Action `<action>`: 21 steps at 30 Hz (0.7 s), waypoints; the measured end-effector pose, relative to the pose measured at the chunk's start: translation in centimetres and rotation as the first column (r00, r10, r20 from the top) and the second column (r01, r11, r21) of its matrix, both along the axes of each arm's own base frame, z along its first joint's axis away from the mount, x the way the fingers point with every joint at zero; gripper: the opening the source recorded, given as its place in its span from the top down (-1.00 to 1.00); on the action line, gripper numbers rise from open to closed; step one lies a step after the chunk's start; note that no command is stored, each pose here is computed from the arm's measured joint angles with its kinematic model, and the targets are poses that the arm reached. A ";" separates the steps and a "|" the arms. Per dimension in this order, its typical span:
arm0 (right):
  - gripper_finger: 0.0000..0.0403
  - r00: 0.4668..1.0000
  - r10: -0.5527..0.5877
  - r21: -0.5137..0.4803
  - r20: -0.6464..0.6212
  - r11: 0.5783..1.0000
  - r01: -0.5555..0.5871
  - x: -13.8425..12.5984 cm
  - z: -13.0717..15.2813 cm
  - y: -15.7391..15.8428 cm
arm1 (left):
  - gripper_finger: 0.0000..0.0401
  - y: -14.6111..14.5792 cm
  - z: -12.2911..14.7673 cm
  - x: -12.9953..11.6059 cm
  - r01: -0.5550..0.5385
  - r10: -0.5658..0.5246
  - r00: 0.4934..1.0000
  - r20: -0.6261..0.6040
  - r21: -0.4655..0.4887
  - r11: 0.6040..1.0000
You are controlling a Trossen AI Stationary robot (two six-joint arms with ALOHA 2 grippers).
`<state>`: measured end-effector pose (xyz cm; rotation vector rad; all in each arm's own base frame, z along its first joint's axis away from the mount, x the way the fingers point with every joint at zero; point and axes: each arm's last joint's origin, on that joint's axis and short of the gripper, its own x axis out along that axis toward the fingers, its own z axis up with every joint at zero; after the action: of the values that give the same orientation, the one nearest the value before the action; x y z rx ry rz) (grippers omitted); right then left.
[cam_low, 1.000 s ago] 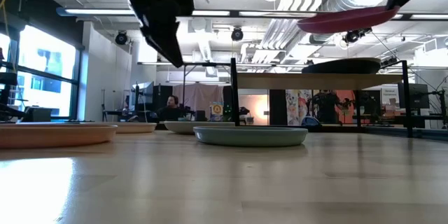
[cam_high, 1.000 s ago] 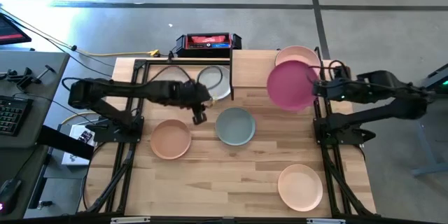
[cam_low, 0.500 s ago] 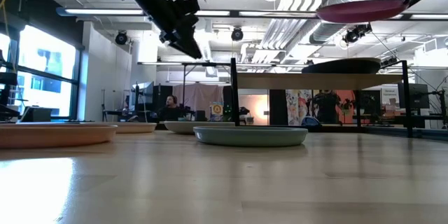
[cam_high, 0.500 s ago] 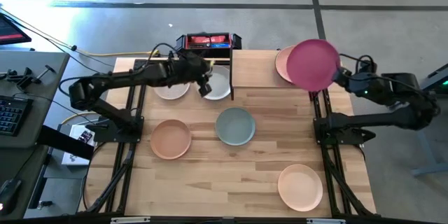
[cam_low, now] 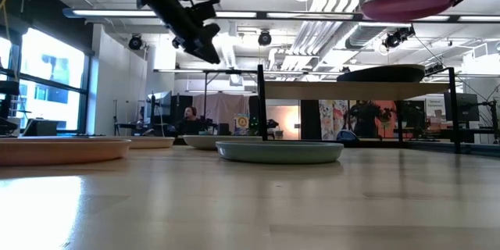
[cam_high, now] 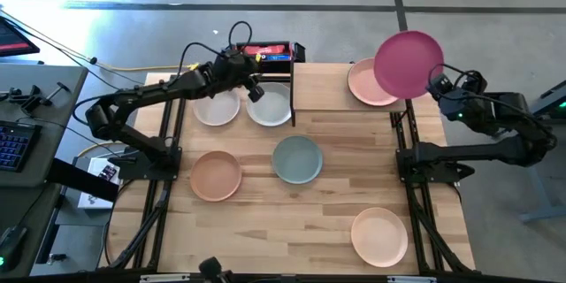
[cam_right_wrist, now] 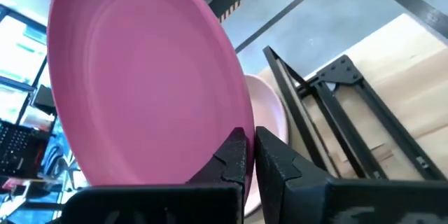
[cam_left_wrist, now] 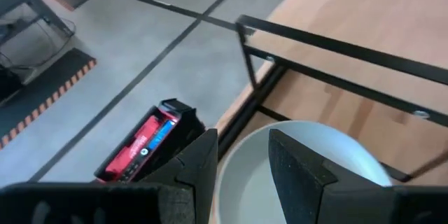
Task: Place and stack plates onto a shelf
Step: Stack the pink plate on top of the light brown plate on the shelf
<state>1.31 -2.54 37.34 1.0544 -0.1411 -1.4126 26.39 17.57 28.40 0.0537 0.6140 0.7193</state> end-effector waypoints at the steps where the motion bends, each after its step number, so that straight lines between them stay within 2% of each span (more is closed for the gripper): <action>1: 1.00 1.000 -0.006 0.005 0.003 1.000 0.006 0.3 0.0 0.0 | 0.43 0.2 0.0 -0.1 -0.002 0.003 1.000 -0.004 0.007 1.000; 10: 1.00 0.998 -0.060 0.058 0.020 0.997 0.059 2.1 -0.4 -0.3 | 0.43 1.7 0.1 -1.1 0.018 -0.014 0.998 -0.057 0.058 0.998; 17: 1.00 0.987 -0.143 0.167 0.068 0.977 0.130 2.7 -3.2 -0.3 | 0.43 2.5 0.0 -1.8 -0.009 0.013 0.998 -0.065 0.055 0.998; 21: 1.00 0.973 -0.192 0.190 0.124 0.967 0.167 3.4 -4.4 -0.4 | 0.43 2.9 0.0 -2.2 -0.014 0.019 0.996 -0.083 0.060 0.998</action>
<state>4.69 -2.92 32.96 1.3190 -0.2212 -1.5342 24.21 20.46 28.35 0.1346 0.6733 0.7544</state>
